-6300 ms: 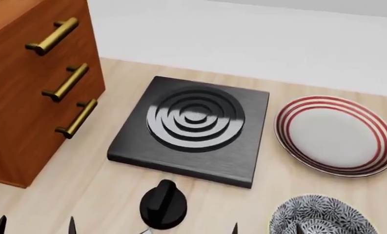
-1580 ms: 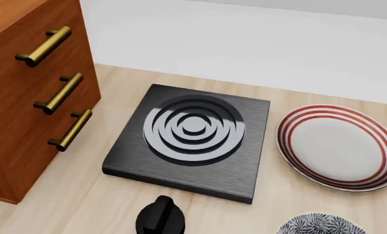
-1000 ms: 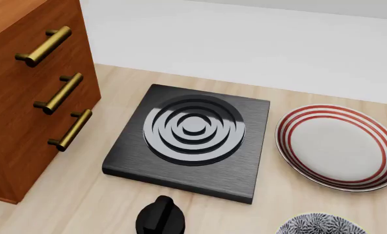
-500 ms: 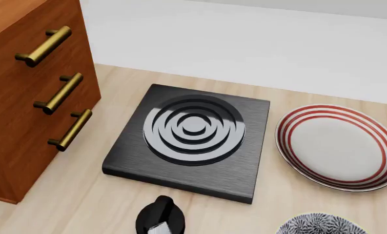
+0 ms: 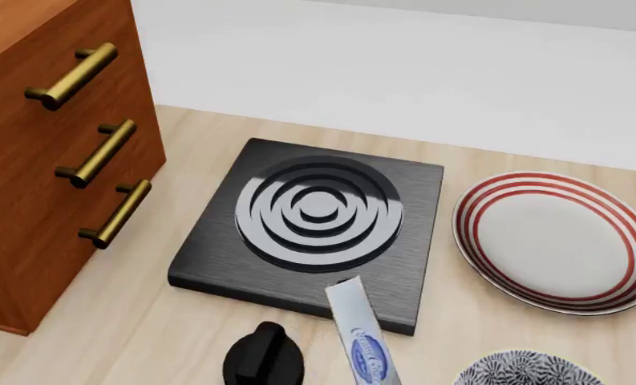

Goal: Pick up the cream cheese and put it in the bowl.

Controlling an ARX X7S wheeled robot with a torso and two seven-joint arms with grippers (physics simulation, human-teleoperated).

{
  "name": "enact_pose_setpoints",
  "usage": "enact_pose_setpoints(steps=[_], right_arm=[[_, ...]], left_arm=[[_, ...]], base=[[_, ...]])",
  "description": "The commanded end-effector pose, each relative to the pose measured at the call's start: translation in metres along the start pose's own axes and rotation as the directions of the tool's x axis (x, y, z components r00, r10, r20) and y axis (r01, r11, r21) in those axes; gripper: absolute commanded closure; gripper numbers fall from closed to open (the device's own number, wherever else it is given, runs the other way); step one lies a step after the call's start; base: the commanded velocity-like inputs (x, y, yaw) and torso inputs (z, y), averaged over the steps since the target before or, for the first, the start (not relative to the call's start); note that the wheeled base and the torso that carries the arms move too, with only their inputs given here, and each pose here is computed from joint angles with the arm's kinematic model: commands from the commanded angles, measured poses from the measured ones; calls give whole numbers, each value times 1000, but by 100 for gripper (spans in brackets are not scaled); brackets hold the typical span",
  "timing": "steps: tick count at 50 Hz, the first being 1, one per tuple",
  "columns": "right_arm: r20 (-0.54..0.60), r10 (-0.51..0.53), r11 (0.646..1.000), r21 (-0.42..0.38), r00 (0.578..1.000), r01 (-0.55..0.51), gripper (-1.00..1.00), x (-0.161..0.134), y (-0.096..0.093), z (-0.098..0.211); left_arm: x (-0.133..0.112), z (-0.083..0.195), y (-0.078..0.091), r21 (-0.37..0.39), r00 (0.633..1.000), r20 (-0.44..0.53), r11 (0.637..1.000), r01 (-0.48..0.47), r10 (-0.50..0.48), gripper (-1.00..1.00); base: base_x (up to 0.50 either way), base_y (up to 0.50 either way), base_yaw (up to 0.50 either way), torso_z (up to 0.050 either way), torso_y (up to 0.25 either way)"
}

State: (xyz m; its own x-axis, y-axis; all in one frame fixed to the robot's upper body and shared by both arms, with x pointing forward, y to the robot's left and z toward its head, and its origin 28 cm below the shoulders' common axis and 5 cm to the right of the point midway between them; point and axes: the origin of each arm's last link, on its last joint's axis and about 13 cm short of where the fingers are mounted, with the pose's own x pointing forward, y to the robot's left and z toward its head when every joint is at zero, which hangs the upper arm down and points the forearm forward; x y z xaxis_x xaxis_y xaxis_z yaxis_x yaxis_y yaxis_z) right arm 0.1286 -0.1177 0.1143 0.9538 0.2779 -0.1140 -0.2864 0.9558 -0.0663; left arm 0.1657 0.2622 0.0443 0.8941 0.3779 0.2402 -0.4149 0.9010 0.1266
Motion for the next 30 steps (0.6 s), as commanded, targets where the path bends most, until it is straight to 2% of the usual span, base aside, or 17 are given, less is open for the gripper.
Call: enact_pose_setpoints(steps=[1,30], right_arm=[[57,-96,995,-33,994,98,100,-4,-16,28],[120,-238,971,62,964,232,100,-2,-49,47]], left_arm=[[0,-1,1,1,1000,-3,1000,-2,2,-100],[0,4,0,-1,1000,12,1000,7,-7,-100]], base=[[0,0,0,0,0],[0,0,0,0,0]])
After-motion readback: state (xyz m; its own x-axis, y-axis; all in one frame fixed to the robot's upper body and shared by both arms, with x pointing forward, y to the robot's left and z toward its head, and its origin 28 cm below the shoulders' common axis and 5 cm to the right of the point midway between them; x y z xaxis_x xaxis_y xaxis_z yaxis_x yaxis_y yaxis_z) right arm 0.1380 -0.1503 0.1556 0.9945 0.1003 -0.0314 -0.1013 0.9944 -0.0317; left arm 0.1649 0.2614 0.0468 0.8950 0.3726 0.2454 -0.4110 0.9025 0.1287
